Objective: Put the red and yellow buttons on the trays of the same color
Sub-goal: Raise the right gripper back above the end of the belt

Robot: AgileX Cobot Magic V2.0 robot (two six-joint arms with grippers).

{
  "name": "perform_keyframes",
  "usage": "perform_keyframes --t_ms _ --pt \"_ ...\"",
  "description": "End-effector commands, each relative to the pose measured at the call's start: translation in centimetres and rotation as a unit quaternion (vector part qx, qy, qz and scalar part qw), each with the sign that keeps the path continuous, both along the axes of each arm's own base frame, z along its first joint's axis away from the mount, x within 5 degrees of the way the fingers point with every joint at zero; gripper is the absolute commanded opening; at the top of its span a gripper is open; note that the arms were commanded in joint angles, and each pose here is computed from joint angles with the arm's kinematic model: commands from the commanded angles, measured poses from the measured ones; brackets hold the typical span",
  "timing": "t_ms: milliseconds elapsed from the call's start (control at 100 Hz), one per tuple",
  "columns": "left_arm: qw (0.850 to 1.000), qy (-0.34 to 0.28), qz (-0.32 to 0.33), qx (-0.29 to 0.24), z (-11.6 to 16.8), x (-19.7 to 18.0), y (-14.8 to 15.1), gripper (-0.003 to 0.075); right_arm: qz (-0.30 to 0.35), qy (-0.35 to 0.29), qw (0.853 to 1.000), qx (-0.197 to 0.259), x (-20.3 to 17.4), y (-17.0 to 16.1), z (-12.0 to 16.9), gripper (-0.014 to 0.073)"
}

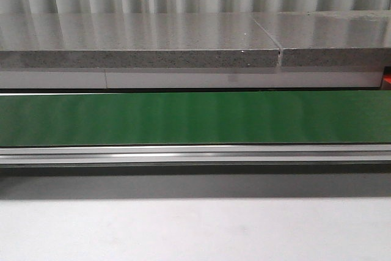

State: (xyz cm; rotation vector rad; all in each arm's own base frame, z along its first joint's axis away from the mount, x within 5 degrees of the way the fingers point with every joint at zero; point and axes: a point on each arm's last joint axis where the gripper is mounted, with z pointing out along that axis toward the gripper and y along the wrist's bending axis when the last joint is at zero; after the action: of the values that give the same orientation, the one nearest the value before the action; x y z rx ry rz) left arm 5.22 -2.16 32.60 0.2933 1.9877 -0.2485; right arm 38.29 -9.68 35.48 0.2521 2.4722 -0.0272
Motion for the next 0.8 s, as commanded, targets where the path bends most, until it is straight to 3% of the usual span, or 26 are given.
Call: perform_keyframes --t_ms 0,300,790 --pt "0.999 -0.044 0.0 -0.017 1.4 0.3 -0.1 -0.002 0.002 -0.076 0.997 -0.025 -2.7 0.7 4.0 -0.0071" --pt "0.999 -0.044 0.0 -0.017 1.4 0.3 -0.1 -0.002 0.003 -0.111 0.993 -0.035 -10.0 2.9 5.5 -0.0071" --pt "0.999 -0.044 0.0 -0.017 1.4 0.3 -0.1 -0.002 0.012 -0.173 0.984 -0.039 -20.4 6.0 4.4 -0.0071"
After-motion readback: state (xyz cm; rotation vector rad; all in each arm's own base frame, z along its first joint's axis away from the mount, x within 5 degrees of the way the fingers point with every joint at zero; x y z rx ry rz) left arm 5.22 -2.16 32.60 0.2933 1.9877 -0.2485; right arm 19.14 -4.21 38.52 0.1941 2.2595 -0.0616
